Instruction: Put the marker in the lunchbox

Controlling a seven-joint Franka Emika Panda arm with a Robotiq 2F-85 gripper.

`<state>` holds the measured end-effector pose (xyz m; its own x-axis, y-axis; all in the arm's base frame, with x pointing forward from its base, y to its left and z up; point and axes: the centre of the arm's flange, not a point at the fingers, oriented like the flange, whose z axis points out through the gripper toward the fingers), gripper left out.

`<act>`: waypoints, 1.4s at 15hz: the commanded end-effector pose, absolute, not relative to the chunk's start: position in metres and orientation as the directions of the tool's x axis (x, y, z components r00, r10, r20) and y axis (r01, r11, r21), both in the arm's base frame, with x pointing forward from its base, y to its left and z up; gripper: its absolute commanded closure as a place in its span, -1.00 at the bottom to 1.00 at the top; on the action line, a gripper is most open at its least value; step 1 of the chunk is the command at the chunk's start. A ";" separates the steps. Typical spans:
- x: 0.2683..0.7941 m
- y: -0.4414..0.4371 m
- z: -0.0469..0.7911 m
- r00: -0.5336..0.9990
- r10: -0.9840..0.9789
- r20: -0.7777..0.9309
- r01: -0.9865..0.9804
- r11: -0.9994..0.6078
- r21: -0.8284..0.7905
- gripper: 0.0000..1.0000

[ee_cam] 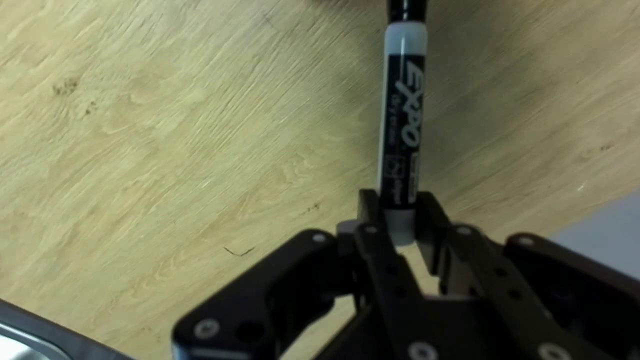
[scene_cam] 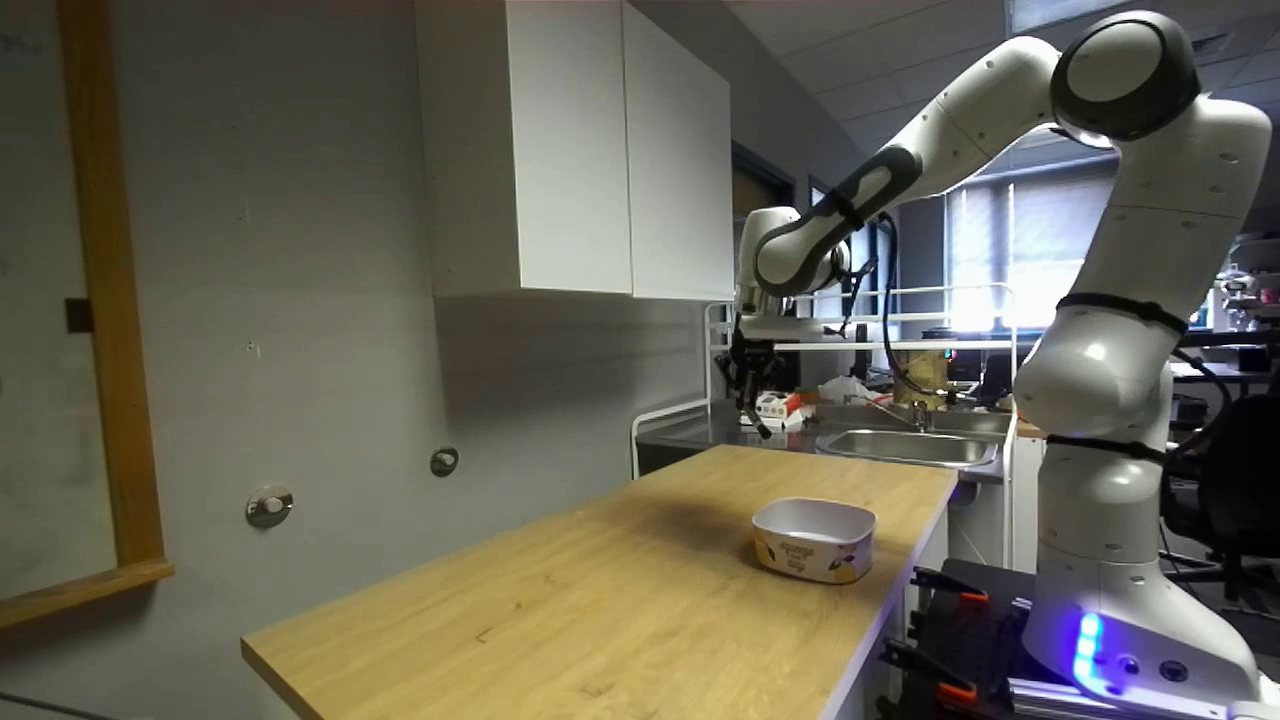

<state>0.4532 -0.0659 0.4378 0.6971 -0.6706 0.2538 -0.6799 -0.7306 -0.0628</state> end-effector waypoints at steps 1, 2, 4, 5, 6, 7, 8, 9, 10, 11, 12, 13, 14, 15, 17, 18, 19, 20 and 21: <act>0.448 -0.026 0.402 0.580 -0.752 0.314 -0.788 -0.616 -0.019 0.89; 0.446 -0.021 0.397 0.561 -0.763 0.321 -0.804 -0.594 -0.007 0.89; 0.434 -0.008 0.395 0.527 -0.784 0.328 -0.833 -0.553 0.016 0.89; 0.427 -0.003 0.396 0.512 -0.790 0.336 -0.843 -0.537 0.023 0.89; 0.421 0.002 0.396 0.502 -0.793 0.345 -0.851 -0.525 0.029 0.89; 0.414 0.004 0.397 0.493 -0.795 0.354 -0.857 -0.514 0.038 0.89; 0.408 0.006 0.399 0.488 -0.797 0.356 -0.862 -0.505 0.048 0.89; 0.400 0.004 0.401 0.482 -0.799 0.358 -0.866 -0.497 0.057 0.89; 0.394 0.003 0.401 0.478 -0.802 0.358 -0.870 -0.488 0.068 0.89; 0.387 0.000 0.398 0.476 -0.806 0.353 -0.873 -0.480 0.082 0.89; 0.381 -0.005 0.394 0.474 -0.806 0.354 -0.876 -0.473 0.097 0.89; 0.376 -0.009 0.389 0.477 -0.806 0.352 -0.876 -0.468 0.116 0.89; 0.371 -0.014 0.383 0.481 -0.804 0.349 -0.875 -0.465 0.135 0.89; 0.365 -0.019 0.374 0.487 -0.802 0.345 -0.873 -0.462 0.159 0.89; 0.352 -0.024 0.357 0.509 -0.790 0.341 -0.861 -0.466 0.205 0.89; 0.347 -0.026 0.348 0.522 -0.782 0.342 -0.853 -0.470 0.227 0.89; 0.341 -0.027 0.338 0.540 -0.769 0.343 -0.841 -0.476 0.256 0.89; 0.336 -0.028 0.330 0.556 -0.757 0.343 -0.830 -0.482 0.281 0.89; 0.331 -0.028 0.323 0.571 -0.744 0.346 -0.819 -0.487 0.304 0.89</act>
